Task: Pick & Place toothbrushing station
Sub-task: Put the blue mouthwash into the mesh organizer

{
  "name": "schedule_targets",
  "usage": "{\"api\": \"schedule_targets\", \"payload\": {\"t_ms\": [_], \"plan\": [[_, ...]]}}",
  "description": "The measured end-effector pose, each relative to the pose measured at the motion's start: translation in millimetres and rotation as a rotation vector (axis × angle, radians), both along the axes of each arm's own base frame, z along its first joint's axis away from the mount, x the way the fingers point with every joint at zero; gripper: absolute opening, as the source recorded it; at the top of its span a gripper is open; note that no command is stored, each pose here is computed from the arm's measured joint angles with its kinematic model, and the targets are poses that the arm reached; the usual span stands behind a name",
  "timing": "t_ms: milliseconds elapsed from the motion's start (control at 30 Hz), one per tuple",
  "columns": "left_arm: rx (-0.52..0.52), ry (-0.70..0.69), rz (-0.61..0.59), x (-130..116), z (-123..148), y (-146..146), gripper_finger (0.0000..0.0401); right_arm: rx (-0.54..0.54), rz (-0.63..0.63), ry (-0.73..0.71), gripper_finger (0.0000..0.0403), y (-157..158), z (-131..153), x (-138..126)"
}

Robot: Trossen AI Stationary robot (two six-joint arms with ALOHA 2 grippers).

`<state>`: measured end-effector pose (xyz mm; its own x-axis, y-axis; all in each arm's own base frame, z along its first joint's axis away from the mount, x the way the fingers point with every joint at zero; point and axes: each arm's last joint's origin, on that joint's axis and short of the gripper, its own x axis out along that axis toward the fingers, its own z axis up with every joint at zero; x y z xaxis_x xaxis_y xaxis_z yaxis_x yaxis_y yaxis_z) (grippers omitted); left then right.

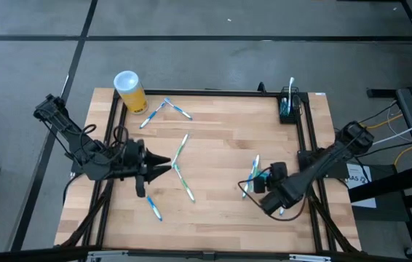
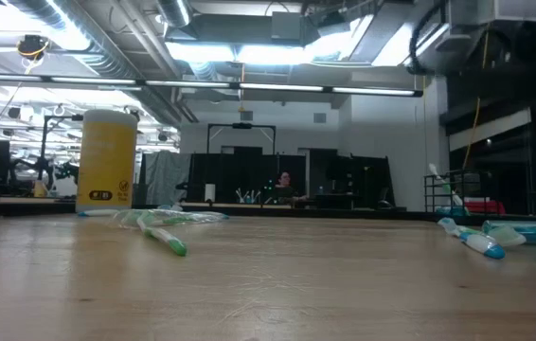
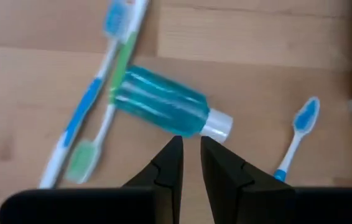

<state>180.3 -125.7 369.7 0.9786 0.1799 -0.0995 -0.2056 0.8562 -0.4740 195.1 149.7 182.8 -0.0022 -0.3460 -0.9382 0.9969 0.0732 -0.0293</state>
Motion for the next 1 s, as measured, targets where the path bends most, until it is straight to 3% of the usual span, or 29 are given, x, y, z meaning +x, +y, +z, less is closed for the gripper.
{"api": "schedule_targets", "payload": {"t_ms": [467,767,1000], "plan": [[0.012,-0.036,-0.096,-22,12,-2,0.0129,0.010,-0.045,0.146,0.0049,-8,-22,-10],[-0.001,-0.079,-0.094,-38,22,8,0.0129,0.013,-0.045,0.139,0.0040,-11,-46,-13],[0.000,-0.093,-0.081,-42,26,13,0.0129,-0.040,-0.061,0.055,0.0040,-16,-63,3]]}}
